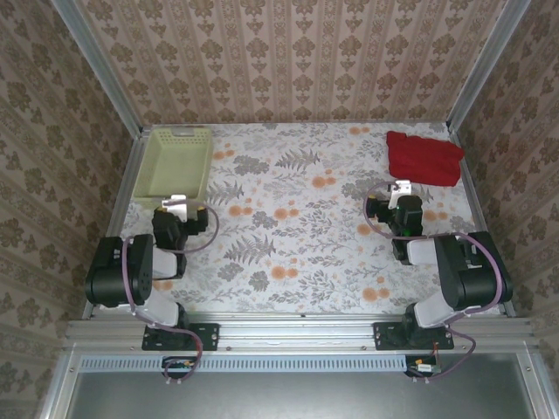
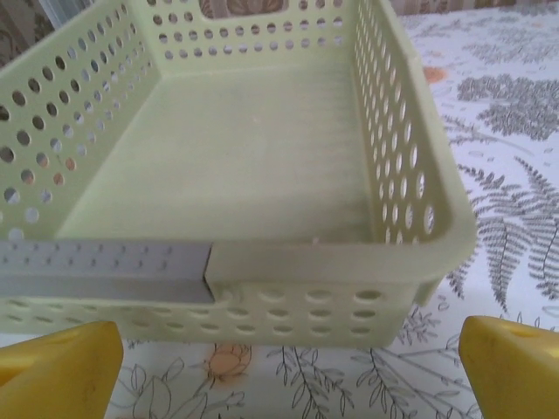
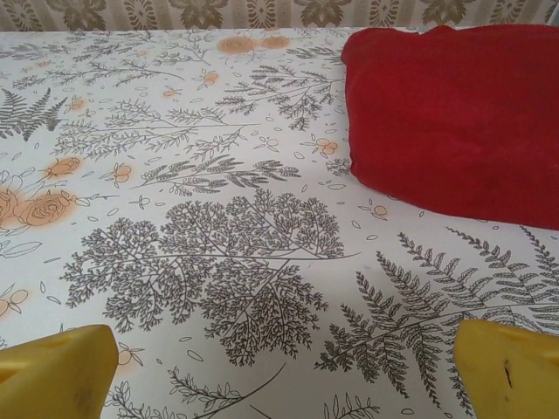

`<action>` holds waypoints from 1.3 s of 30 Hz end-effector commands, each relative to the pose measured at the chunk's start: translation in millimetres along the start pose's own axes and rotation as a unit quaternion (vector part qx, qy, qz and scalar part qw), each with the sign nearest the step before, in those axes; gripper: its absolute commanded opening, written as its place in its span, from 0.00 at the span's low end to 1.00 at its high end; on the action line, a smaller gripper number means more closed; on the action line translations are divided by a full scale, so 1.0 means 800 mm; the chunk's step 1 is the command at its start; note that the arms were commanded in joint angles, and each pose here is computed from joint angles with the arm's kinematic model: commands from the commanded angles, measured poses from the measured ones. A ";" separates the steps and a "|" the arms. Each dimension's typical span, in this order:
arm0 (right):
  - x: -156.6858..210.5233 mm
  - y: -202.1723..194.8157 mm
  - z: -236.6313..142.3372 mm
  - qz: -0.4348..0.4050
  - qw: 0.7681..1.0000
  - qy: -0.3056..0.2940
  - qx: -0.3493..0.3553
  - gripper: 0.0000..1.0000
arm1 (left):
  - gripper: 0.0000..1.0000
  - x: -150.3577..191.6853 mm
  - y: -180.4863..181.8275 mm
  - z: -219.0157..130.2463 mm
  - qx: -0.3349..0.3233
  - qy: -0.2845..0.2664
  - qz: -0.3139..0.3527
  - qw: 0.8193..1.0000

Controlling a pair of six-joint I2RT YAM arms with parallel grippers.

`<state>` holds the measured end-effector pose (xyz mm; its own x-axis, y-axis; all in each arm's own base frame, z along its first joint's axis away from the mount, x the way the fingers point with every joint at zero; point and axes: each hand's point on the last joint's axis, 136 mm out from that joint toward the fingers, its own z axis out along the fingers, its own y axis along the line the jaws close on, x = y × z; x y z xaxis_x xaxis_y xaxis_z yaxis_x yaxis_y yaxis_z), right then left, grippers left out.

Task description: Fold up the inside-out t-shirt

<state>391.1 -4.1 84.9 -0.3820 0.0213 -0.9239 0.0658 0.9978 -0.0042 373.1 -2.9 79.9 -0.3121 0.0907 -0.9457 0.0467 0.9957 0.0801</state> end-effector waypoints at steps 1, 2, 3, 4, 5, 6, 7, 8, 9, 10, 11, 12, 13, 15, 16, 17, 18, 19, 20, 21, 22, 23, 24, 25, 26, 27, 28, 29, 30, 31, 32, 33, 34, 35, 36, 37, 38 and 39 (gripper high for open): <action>-0.018 -0.002 0.004 0.004 1.000 -0.021 0.002 1.00 | 1.00 -0.028 0.002 0.017 0.007 -0.006 -0.001 1.000; -0.019 -0.002 0.004 0.004 1.000 -0.023 0.003 1.00 | 1.00 -0.027 0.004 0.021 0.003 0.004 -0.004 1.000; -0.020 -0.004 0.003 0.005 1.000 -0.025 0.009 1.00 | 1.00 -0.027 0.008 0.024 -0.006 0.013 -0.007 1.000; -0.020 -0.004 0.004 0.005 1.000 -0.024 0.008 1.00 | 1.00 -0.028 0.008 0.025 -0.008 0.012 -0.005 1.000; -0.019 -0.004 0.003 0.005 1.000 -0.024 0.008 1.00 | 1.00 -0.028 0.008 0.025 -0.009 0.012 -0.004 1.000; -0.019 -0.003 0.004 0.005 1.000 -0.024 0.008 1.00 | 1.00 -0.027 0.008 0.025 -0.011 0.014 -0.004 1.000; -0.019 -0.003 0.004 0.006 1.000 -0.024 0.008 1.00 | 1.00 -0.028 0.009 0.025 -0.013 0.014 -0.003 1.000; -0.019 -0.003 0.004 0.005 1.000 -0.024 0.007 1.00 | 1.00 -0.028 0.009 0.025 -0.015 0.014 -0.002 1.000; -0.018 -0.004 0.004 0.005 1.000 -0.023 0.008 1.00 | 1.00 -0.029 0.008 0.025 -0.018 0.013 0.001 1.000; -0.019 -0.003 0.004 0.005 1.000 -0.023 0.007 1.00 | 1.00 -0.029 0.009 0.025 -0.030 0.014 0.005 0.999; -0.019 -0.004 0.004 0.005 1.000 -0.023 0.008 1.00 | 1.00 -0.029 0.010 0.024 -0.042 0.012 0.008 0.999; -0.019 -0.003 0.004 0.005 1.000 -0.024 0.007 1.00 | 1.00 -0.029 0.010 0.024 -0.042 0.012 0.009 0.999; -0.019 -0.003 0.004 0.005 1.000 -0.023 0.007 1.00 | 1.00 -0.028 0.010 0.024 -0.041 0.014 0.008 0.999; -0.019 -0.003 0.004 0.005 1.000 -0.023 0.007 1.00 | 1.00 -0.028 0.010 0.024 -0.041 0.014 0.008 0.999; -0.019 -0.004 0.004 0.005 1.000 -0.023 0.008 1.00 | 1.00 -0.028 0.010 0.024 -0.041 0.013 0.008 0.999; -0.019 -0.003 0.004 0.005 1.000 -0.023 0.007 1.00 | 1.00 -0.028 0.010 0.024 -0.041 0.014 0.009 0.999; -0.019 -0.003 0.004 0.005 1.000 -0.023 0.007 1.00 | 1.00 -0.028 0.010 0.024 -0.041 0.013 0.008 0.999; -0.020 -0.003 0.004 0.005 1.000 -0.024 0.007 1.00 | 1.00 -0.028 0.010 0.024 -0.041 0.014 0.009 0.999; -0.019 -0.003 0.004 0.005 1.000 -0.024 0.007 1.00 | 1.00 -0.028 0.010 0.024 -0.041 0.014 0.008 0.999; -0.019 -0.003 0.004 0.005 1.000 -0.023 0.007 1.00 | 1.00 -0.028 0.010 0.024 -0.040 0.013 0.008 0.999; -0.019 -0.003 0.004 0.005 1.000 -0.023 0.007 1.00 | 1.00 -0.028 0.010 0.024 -0.041 0.014 0.009 0.999; -0.019 -0.003 0.004 0.005 1.000 -0.024 0.007 1.00 | 1.00 -0.028 0.011 0.024 -0.041 0.014 0.008 0.999; -0.019 -0.003 0.004 0.005 1.000 -0.024 0.007 1.00 | 1.00 -0.028 0.010 0.024 -0.041 0.013 0.008 0.999; -0.020 -0.003 0.004 0.005 1.000 -0.024 0.007 1.00 | 1.00 -0.028 0.010 0.024 -0.041 0.014 0.009 0.999; -0.018 -0.003 0.004 0.005 1.000 -0.023 0.007 1.00 | 1.00 -0.028 0.011 0.024 -0.041 0.014 0.008 0.999; -0.019 -0.003 0.004 0.005 1.000 -0.023 0.007 1.00 | 1.00 -0.028 0.010 0.024 -0.041 0.014 0.008 0.999; -0.019 -0.004 0.004 0.005 1.000 -0.023 0.008 1.00 | 1.00 -0.029 0.010 0.024 -0.041 0.013 0.008 0.999; -0.019 -0.003 0.004 0.005 1.000 -0.024 0.007 1.00 | 1.00 -0.028 0.010 0.024 -0.041 0.013 0.009 0.999; -0.019 -0.003 0.004 0.005 1.000 -0.023 0.007 1.00 | 1.00 -0.029 0.010 0.024 -0.041 0.013 0.009 0.999; -0.019 -0.003 0.003 0.005 1.000 -0.024 0.007 1.00 | 1.00 -0.028 0.010 0.024 -0.041 0.014 0.009 0.999; -0.019 -0.004 0.004 0.005 1.000 -0.023 0.008 1.00 | 1.00 -0.028 0.010 0.024 -0.041 0.014 0.008 0.999; -0.019 -0.003 0.004 0.005 1.000 -0.024 0.008 1.00 | 1.00 -0.028 0.010 0.024 -0.041 0.014 0.009 0.999; -0.019 -0.003 0.004 0.005 1.000 -0.023 0.007 1.00 | 1.00 -0.028 0.011 0.024 -0.041 0.013 0.008 0.999; -0.019 -0.003 0.004 0.005 1.000 -0.024 0.007 1.00 | 1.00 -0.028 0.010 0.024 -0.041 0.014 0.009 0.999; -0.019 -0.003 0.004 0.005 1.000 -0.023 0.007 1.00 | 1.00 -0.028 0.011 0.024 -0.041 0.014 0.008 0.999; -0.019 -0.003 0.004 0.005 1.000 -0.023 0.007 1.00 | 1.00 -0.028 0.010 0.024 -0.041 0.014 0.008 0.999; -0.019 -0.003 0.004 0.005 1.000 -0.024 0.007 1.00 | 1.00 -0.028 0.010 0.024 -0.041 0.013 0.008 0.999; -0.019 -0.004 0.004 0.005 1.000 -0.024 0.008 1.00 | 1.00 -0.028 0.010 0.024 -0.041 0.013 0.008 0.999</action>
<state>391.8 -4.9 85.9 -0.3794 0.0213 -0.9250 0.0704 0.9975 -0.0059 397.6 2.2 91.5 -0.3450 0.1021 -0.9330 -0.0182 0.9931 0.1154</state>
